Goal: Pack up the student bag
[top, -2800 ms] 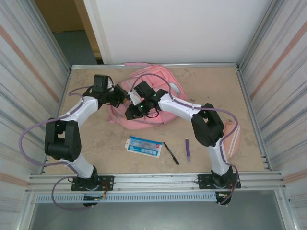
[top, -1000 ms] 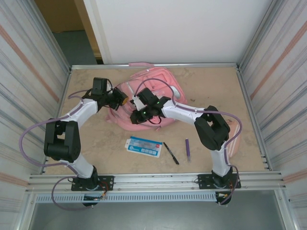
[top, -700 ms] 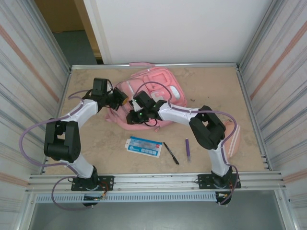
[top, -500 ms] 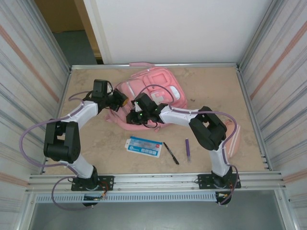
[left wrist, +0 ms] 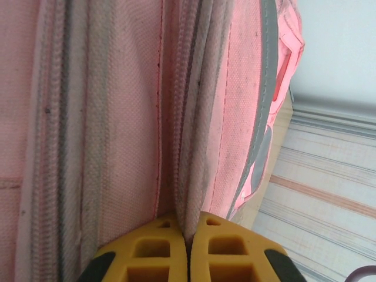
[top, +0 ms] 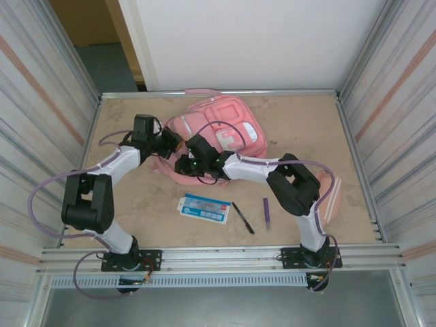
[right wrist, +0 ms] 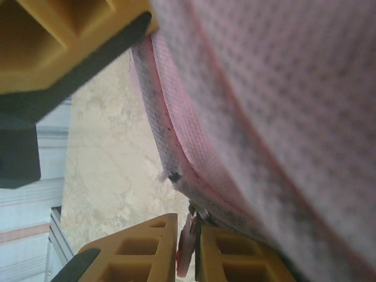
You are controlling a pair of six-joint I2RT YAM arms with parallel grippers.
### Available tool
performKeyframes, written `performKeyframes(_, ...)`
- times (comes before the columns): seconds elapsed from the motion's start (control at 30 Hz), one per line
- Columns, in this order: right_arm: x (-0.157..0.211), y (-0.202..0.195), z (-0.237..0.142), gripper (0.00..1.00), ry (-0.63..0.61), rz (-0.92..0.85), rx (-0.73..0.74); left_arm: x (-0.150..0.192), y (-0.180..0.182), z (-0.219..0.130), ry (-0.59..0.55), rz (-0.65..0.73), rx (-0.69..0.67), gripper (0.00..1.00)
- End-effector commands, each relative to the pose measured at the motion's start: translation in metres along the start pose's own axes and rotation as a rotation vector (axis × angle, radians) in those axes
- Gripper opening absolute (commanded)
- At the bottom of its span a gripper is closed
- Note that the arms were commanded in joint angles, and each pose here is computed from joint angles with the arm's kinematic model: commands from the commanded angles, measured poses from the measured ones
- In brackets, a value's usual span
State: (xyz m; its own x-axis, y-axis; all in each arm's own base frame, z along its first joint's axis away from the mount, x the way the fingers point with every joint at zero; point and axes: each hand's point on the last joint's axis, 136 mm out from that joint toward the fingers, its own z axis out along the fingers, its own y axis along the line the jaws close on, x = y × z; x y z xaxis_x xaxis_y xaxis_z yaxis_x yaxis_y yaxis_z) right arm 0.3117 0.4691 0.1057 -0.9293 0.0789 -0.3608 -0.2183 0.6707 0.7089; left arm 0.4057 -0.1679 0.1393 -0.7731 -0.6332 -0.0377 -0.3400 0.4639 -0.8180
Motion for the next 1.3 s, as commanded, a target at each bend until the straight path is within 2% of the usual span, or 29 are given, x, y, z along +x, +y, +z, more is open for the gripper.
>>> performKeyframes(0.0, -0.055, 0.063, -0.026, 0.14, -0.243, -0.077, -0.165, 0.049, 0.0, 0.001, 0.175, -0.022, 0.017, 0.0)
performKeyframes(0.27, -0.053, 0.057, -0.014, 0.15, -0.246, -0.129, -0.165, 0.054, -0.001, 0.007, 0.218, -0.022, 0.033, 0.0)
performKeyframes(0.37, -0.043, 0.046, -0.02, 0.21, -0.228, -0.19, -0.147, 0.049, 0.002, 0.004, 0.207, -0.027, 0.029, 0.0)
performKeyframes(0.5, -0.028, 0.023, -0.032, 0.23, -0.212, -0.325, -0.06, 0.047, 0.006, 0.0, 0.204, -0.04, 0.036, 0.0)
performKeyframes(0.57, -0.022, 0.014, -0.041, 0.32, -0.197, -0.375, -0.028, 0.047, 0.005, -0.002, 0.198, -0.037, 0.041, 0.0)
performKeyframes(0.67, -0.008, 0.01, -0.058, 0.37, -0.192, -0.447, -0.043, 0.048, 0.002, -0.004, 0.205, -0.006, 0.034, 0.0)
performKeyframes(0.8, 0.007, 0.016, -0.084, 0.4, -0.158, -0.546, -0.1, 0.046, 0.004, -0.003, 0.203, -0.004, 0.025, 0.0)
performKeyframes(0.87, 0.01, 0.014, -0.098, 0.41, -0.151, -0.632, -0.071, 0.049, -0.001, -0.002, 0.23, 0.011, 0.037, 0.0)
performKeyframes(1.03, -0.017, -0.005, -0.124, 0.45, -0.151, -0.832, 0.148, 0.051, -0.005, -0.004, 0.227, 0.02, 0.032, 0.0)
performKeyframes(1.17, -0.047, -0.025, -0.121, 0.47, -0.122, -0.835, 0.231, 0.058, -0.011, -0.002, 0.242, 0.032, 0.036, 0.0)
performKeyframes(1.27, -0.054, -0.035, -0.114, 0.52, -0.105, -0.863, 0.27, 0.063, -0.015, 0.0, 0.256, 0.028, 0.04, 0.0)
